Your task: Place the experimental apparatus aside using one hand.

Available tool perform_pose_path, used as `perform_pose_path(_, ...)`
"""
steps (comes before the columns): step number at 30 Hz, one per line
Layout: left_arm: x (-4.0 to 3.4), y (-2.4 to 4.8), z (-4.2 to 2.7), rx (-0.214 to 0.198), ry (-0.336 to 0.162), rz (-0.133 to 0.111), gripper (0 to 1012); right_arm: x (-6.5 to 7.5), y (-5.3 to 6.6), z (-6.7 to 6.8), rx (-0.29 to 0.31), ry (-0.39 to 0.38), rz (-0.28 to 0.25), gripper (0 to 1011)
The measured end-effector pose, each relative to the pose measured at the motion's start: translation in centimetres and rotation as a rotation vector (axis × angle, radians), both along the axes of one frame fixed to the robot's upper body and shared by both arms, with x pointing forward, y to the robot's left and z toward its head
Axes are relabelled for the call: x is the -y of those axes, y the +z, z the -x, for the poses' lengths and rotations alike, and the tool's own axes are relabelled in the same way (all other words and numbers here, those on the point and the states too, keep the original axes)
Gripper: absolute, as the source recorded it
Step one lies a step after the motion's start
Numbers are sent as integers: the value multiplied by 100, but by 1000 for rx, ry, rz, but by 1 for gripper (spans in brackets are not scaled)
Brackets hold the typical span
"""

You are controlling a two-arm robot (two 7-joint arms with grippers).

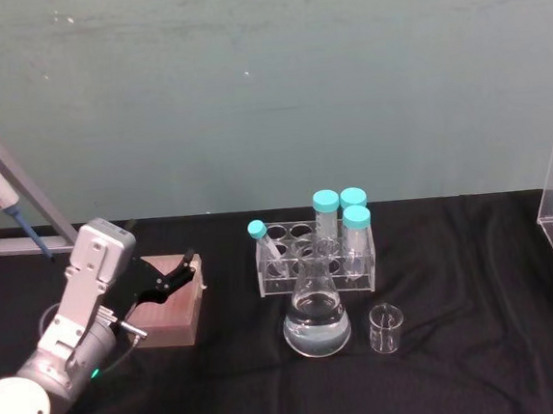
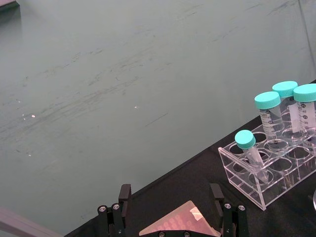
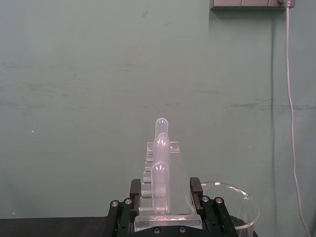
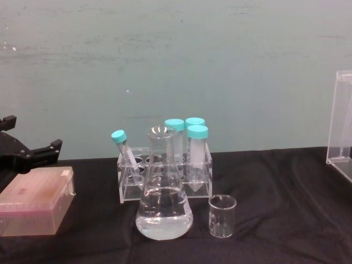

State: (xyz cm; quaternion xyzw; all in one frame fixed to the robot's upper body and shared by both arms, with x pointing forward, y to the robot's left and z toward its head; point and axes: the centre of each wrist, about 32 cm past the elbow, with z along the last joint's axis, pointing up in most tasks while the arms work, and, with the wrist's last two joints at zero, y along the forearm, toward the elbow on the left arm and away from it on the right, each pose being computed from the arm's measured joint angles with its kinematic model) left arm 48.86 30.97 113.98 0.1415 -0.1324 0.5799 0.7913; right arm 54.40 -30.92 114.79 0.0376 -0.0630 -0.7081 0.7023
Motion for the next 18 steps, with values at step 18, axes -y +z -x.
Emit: perform_pose_path(18,0,0,0,0,0,0,1000,4,-8,-22,-7,0,-4,599)
